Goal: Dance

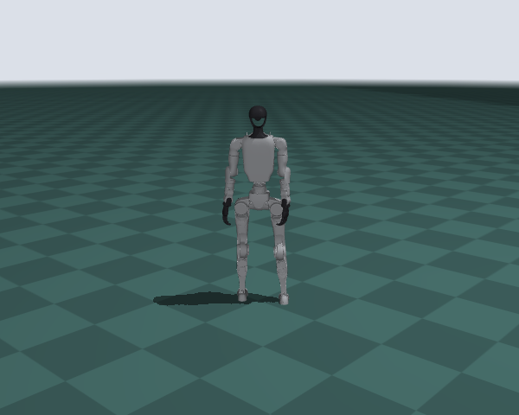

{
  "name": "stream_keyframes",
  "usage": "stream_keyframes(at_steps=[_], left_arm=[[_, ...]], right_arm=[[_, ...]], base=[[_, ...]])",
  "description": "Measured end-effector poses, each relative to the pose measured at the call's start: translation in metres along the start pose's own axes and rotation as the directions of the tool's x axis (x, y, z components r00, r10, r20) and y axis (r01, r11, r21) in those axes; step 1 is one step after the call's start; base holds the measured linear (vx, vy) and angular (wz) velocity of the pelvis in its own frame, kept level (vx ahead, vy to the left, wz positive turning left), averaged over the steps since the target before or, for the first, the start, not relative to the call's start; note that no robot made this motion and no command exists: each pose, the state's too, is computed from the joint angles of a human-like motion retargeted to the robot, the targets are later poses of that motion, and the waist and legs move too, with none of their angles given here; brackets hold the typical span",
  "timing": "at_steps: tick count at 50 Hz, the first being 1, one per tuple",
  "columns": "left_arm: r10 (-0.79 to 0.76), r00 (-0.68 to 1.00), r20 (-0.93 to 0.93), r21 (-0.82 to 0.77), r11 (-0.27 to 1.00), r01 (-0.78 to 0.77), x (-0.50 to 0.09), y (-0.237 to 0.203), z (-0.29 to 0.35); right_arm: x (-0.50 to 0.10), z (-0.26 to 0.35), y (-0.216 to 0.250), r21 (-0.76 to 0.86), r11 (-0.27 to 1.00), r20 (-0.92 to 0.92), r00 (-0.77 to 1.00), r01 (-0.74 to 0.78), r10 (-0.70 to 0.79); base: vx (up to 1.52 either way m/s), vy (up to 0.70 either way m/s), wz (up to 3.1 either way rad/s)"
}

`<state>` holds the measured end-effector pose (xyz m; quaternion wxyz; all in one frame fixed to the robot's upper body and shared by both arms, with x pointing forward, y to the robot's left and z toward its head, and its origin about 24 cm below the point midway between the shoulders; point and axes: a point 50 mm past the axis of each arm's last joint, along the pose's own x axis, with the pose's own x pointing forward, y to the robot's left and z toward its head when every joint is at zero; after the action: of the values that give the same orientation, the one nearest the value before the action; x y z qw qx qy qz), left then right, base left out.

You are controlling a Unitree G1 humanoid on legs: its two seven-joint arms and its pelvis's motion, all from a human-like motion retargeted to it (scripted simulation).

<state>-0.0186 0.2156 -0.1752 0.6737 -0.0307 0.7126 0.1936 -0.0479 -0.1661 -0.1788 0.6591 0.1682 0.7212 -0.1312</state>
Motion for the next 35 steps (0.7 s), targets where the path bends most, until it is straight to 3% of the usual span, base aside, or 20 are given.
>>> stream_keyframes(at_steps=[23, 35], left_arm=[[0.048, 0.998, 0.034, 0.018, 0.999, -0.048, -0.001, 0.008, 0.017], [0.129, 0.98, 0.155, -0.095, 0.989, -0.115, -0.021, 0.048, 0.109]], right_arm=[[-0.001, 0.002, -0.003, -0.009, 1.0, -0.009, 1.0, 0.01, -0.01], [-0.007, 0.047, -0.012, 0.038, 0.993, 0.063, 0.991, 0.114, -0.116]], base=[[0.0, 0.0, 0.0], [0.0, 0.0, -0.02]])
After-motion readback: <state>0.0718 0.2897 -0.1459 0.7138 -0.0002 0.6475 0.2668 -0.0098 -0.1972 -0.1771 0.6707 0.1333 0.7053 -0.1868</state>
